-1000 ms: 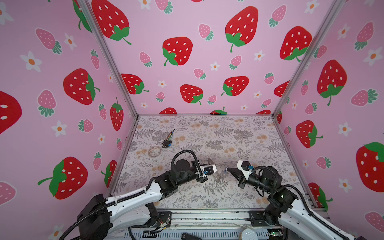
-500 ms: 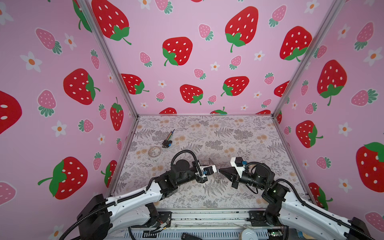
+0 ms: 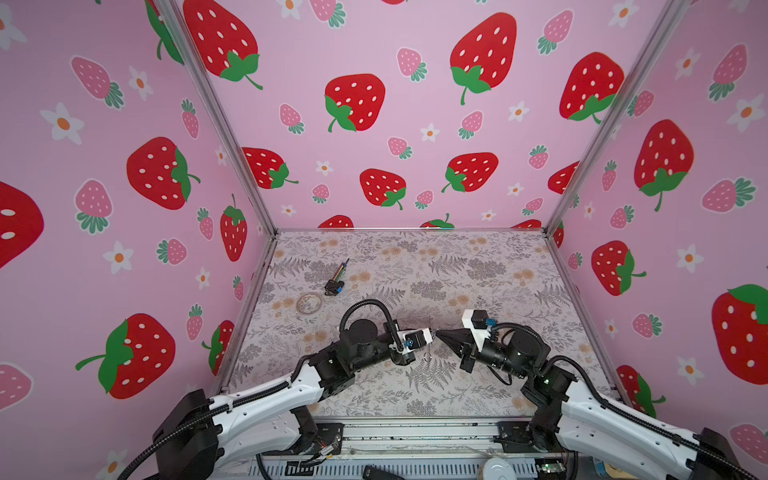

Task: Put the keys on the keyring
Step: 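Lift the key and carry it toward the split ring in the left gripper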

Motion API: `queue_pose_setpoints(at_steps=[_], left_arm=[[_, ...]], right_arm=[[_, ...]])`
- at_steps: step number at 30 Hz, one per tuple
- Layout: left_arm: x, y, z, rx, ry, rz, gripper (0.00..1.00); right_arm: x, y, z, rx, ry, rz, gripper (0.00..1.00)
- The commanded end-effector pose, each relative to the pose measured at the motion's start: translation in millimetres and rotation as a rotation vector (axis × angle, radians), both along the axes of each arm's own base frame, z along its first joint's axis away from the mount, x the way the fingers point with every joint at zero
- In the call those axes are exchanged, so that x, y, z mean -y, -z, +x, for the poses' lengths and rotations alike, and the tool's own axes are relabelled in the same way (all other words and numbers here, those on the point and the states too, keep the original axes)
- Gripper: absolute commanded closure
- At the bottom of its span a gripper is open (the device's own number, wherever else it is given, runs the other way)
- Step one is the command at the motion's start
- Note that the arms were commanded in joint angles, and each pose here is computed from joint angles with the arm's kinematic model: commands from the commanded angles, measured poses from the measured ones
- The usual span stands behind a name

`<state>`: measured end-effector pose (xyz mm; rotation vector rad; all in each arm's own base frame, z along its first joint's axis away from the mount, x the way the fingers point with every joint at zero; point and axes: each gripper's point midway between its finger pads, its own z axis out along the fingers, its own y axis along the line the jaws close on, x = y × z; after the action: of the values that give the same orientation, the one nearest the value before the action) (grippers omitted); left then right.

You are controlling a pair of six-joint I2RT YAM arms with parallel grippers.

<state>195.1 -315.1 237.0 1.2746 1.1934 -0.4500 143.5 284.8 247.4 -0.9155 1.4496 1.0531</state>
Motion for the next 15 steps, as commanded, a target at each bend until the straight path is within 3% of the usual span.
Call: queue_pose_setpoints(at_steps=[1, 15], left_arm=[[0, -23, -3, 0.039, 0.015, -0.069, 1.0], [-1, -22, 1, 0.03, -0.005, -0.069, 1.0]], right_arm=[[-1, -15, 4, 0.023, 0.023, 0.037, 1.0], [-5, -3, 5, -0.022, 0.023, 0.0, 1.0]])
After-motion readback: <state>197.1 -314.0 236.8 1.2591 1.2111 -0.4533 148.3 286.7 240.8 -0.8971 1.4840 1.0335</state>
